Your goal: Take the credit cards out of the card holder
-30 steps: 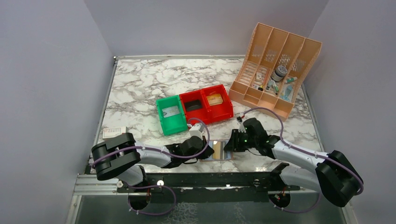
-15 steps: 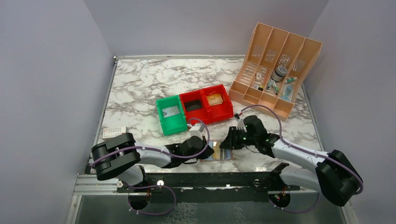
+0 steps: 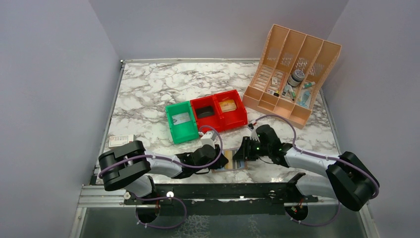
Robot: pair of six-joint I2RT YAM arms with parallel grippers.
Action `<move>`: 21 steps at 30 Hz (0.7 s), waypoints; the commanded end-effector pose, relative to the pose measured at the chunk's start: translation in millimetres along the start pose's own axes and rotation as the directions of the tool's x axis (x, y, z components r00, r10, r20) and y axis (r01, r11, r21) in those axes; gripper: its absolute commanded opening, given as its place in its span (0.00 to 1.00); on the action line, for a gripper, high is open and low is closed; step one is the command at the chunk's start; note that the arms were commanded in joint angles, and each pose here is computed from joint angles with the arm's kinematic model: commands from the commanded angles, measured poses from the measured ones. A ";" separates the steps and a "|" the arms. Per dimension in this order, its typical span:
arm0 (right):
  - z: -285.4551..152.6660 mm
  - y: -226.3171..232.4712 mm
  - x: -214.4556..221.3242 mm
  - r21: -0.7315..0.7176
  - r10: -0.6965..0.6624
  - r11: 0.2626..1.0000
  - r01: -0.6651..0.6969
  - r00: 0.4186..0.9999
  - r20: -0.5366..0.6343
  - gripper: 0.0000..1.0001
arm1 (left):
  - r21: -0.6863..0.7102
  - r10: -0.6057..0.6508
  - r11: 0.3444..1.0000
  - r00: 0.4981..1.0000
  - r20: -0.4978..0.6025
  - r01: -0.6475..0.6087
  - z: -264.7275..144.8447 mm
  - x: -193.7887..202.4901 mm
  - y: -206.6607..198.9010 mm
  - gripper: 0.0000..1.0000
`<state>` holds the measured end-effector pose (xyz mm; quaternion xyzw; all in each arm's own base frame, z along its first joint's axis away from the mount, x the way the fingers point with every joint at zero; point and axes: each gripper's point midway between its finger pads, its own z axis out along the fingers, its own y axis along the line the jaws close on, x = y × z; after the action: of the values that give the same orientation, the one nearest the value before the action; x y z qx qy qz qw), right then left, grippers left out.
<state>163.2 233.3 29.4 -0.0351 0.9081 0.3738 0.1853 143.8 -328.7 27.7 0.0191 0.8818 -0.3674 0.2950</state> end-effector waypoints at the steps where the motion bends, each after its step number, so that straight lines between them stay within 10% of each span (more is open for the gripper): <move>1: 0.8 -32.9 14.9 0.122 0.012 0.992 -0.011 1.000 -0.007 0.28 | -0.007 -0.016 1.000 1.000 0.020 0.016 6.2 -2.9 -3.5 0.28; 21: -4.7 -21.4 -5.1 0.121 -0.030 0.992 0.024 0.999 0.044 0.28 | -0.055 -0.067 0.996 0.994 0.089 0.072 1.5 -10.4 13.4 0.00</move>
<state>173.8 228.0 32.0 -0.0243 0.9079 0.3580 0.2168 153.0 -328.8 29.0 -0.0203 0.8776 -0.3681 0.3064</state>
